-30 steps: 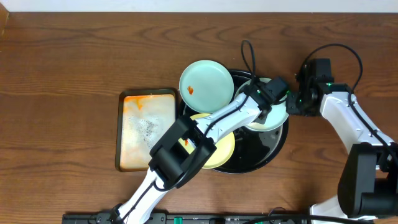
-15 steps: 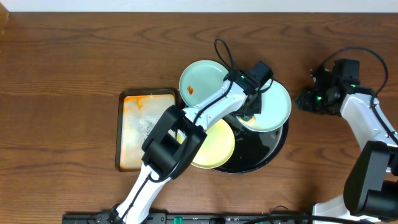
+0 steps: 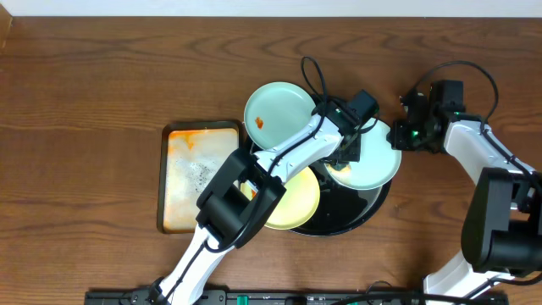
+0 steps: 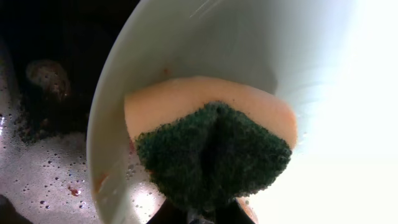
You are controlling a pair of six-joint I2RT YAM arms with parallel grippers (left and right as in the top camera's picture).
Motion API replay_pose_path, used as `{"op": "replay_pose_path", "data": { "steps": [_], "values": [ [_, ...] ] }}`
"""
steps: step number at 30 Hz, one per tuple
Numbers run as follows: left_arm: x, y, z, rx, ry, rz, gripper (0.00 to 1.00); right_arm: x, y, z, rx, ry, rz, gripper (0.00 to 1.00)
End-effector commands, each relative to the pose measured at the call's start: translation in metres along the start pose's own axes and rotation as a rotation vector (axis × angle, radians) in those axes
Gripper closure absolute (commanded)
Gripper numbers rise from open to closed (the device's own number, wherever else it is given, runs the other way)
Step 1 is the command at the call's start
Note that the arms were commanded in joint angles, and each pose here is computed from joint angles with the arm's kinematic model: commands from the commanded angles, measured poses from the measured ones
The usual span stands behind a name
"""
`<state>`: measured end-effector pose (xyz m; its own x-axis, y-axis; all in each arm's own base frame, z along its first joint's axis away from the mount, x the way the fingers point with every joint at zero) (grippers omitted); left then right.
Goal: Clean dirty plates on tray and stack at the side
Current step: 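Scrub the right plate again with the sponge while right gripper holds its rim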
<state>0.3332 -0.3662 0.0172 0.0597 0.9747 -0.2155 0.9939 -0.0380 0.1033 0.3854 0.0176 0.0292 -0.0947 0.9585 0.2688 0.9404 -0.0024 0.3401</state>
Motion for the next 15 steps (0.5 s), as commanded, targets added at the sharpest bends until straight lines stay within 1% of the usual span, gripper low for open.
{"op": "replay_pose_path", "data": {
  "steps": [1, 6, 10, 15],
  "values": [
    [0.021, -0.029, 0.038, 0.092, 0.101, 0.024, 0.93, -0.008, -0.017, 0.01, 0.076, -0.111, 0.015, 0.99],
    [0.031, -0.023, 0.037, 0.052, 0.158, 0.028, 0.93, -0.016, -0.022, 0.008, 0.096, -0.155, 0.05, 0.99],
    [0.05, -0.014, 0.033, -0.008, 0.268, 0.035, 0.92, -0.026, -0.027, 0.006, 0.114, -0.219, 0.08, 0.99],
    [0.074, -0.005, 0.024, -0.073, 0.404, 0.037, 0.93, -0.027, -0.029, 0.005, 0.118, -0.231, 0.098, 0.99]
  ]
}}
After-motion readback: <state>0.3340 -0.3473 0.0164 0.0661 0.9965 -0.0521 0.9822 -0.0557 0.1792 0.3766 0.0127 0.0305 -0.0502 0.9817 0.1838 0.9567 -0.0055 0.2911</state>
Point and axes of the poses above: each gripper's point midway between its finger pads, its own z axis out along the fingers, its own x axis along the line the jaws close on, y = z × x, the point moved 1 cm from there along -z, back along the fingers, and after that the axes turned 4 degrees about -z, right-handed, at the moved point
